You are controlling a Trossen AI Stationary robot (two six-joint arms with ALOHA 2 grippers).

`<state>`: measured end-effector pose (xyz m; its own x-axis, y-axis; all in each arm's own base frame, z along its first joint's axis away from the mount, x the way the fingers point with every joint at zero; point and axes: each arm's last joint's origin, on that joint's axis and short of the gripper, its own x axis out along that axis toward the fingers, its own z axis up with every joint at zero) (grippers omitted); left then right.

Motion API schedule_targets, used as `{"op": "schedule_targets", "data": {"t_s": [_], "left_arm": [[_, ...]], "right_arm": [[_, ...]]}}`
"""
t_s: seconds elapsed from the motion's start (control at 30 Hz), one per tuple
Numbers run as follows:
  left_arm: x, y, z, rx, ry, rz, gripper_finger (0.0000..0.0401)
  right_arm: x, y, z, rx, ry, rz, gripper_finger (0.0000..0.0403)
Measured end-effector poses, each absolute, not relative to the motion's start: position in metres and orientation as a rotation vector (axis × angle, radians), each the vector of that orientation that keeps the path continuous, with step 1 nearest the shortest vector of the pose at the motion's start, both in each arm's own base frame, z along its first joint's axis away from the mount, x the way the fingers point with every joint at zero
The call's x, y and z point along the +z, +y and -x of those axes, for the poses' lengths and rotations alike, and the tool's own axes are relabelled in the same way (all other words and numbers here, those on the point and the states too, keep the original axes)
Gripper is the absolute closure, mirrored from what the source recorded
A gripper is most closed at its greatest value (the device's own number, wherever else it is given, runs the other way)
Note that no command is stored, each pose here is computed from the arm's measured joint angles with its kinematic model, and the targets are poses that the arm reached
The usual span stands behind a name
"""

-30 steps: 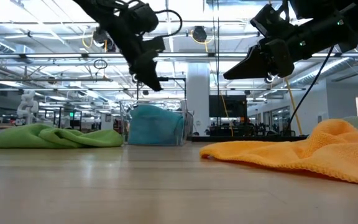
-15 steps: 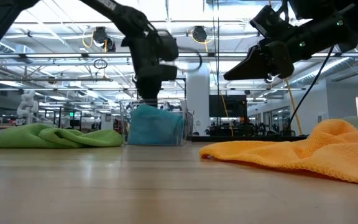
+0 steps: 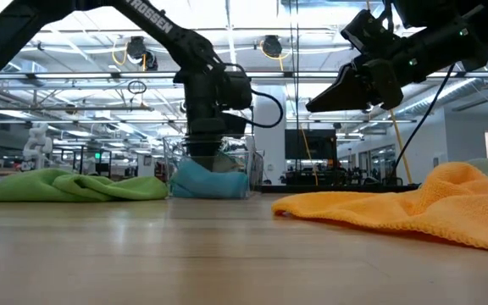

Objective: Fold microfiber towels
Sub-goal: Put the folded blue towel into the transparent bin

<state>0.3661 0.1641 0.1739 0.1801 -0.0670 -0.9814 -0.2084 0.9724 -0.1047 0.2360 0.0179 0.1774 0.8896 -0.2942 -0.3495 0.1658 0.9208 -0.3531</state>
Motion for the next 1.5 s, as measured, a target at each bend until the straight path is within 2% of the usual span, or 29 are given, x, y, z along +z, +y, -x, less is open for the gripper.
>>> {"op": "schedule_targets", "data": {"t_s": [0.2, 0.37, 0.7, 0.93, 1.2, 1.3, 1.5], "left_arm": [[0.22, 0.151, -0.354, 0.185, 1.356, 0.214, 0.0397], [0.231, 0.144, -0.351, 0.226, 1.339, 0.18, 0.0394], [0.198, 0.168, -0.35, 0.325, 1.415, 0.361, 0.0397], [0.172, 0.171, -0.354, 0.304, 1.477, 0.42, 0.0397], [0.167, 0.172, -0.358, 0.297, 1.459, 0.422, 0.0398], [0.178, 0.171, -0.355, 0.312, 1.461, 0.397, 0.0398], [0.23, 0.166, -0.35, 0.433, 1.346, 0.259, 0.0396]], "right_arm": [[0.177, 0.018, -0.236, -0.243, 0.409, 0.319, 0.0369], [0.177, 0.018, -0.236, -0.243, 0.409, 0.319, 0.0369], [0.177, 0.018, -0.236, -0.243, 0.409, 0.318, 0.0369], [0.177, 0.018, -0.236, -0.243, 0.409, 0.318, 0.0369], [0.177, 0.018, -0.236, -0.243, 0.409, 0.318, 0.0369], [0.177, 0.018, -0.236, -0.243, 0.41, 0.318, 0.0369], [0.177, 0.018, -0.236, -0.243, 0.41, 0.318, 0.0369]]}}
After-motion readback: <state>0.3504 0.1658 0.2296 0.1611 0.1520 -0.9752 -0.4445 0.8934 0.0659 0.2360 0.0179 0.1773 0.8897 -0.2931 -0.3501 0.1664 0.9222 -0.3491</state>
